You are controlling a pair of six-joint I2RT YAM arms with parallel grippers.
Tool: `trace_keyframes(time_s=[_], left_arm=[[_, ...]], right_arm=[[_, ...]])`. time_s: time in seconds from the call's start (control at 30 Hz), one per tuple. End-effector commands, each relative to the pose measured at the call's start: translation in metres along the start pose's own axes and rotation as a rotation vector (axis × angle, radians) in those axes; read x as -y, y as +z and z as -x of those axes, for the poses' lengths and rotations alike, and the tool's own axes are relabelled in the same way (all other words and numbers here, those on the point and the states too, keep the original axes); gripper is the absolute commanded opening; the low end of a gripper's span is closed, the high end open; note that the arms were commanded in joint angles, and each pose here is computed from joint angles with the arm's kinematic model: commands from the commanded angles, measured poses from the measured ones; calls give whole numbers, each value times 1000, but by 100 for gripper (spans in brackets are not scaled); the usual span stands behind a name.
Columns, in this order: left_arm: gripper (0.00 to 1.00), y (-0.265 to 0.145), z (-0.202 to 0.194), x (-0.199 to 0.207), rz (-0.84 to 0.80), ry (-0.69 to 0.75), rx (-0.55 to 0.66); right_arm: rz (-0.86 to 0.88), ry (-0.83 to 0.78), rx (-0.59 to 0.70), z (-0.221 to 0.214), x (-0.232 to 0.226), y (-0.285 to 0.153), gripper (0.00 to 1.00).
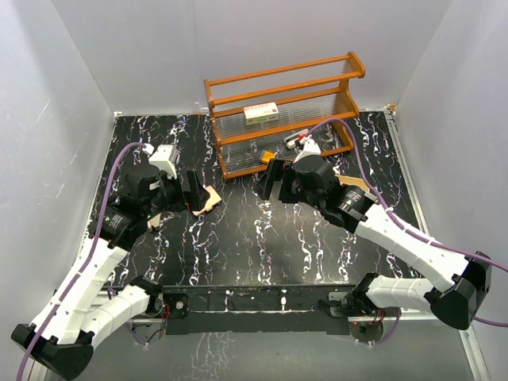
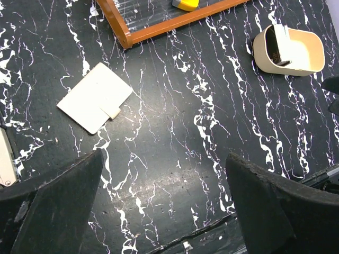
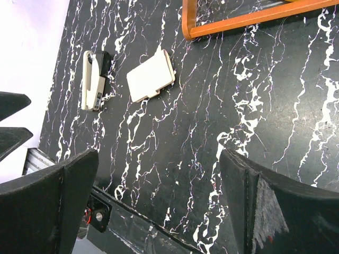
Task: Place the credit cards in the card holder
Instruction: Move the card holder to the center of the board.
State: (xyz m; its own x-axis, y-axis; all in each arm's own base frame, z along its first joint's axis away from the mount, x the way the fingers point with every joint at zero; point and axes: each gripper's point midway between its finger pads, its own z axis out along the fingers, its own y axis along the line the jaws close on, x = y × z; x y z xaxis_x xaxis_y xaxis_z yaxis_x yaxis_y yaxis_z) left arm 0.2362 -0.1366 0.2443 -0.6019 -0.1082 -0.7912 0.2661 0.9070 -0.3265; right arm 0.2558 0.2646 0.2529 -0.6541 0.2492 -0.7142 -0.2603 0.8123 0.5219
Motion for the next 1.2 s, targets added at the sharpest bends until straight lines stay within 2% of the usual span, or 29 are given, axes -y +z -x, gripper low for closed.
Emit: trace_keyframes(time_s=[0.0,0.13,0.33,0.57,0.7,1.0,1.17], left_arm=[[99,-7,15,-4,31,5,56],[99,-1,14,-12,76,10,43],[99,23,2,-28,160,24,-48],[88,59,-24,-37,168,104,-226],[83,85,-28,-34,135,91,-302],[81,140,-44,-87,187,0,-402],[81,159,-60,-97,187,-12,-462]], right_arm=[[61,6,94,28,-16,-12,98],[61,9,89,26,-15,-13,98],[47,18,88,22,-10,-12,98],[97,2,86,19,-17,-12,98],[145,-11,99,23,-25,-16,98],[175,-12,109,22,-27,-22,98],[182,-9,119,20,-26,-23,98]])
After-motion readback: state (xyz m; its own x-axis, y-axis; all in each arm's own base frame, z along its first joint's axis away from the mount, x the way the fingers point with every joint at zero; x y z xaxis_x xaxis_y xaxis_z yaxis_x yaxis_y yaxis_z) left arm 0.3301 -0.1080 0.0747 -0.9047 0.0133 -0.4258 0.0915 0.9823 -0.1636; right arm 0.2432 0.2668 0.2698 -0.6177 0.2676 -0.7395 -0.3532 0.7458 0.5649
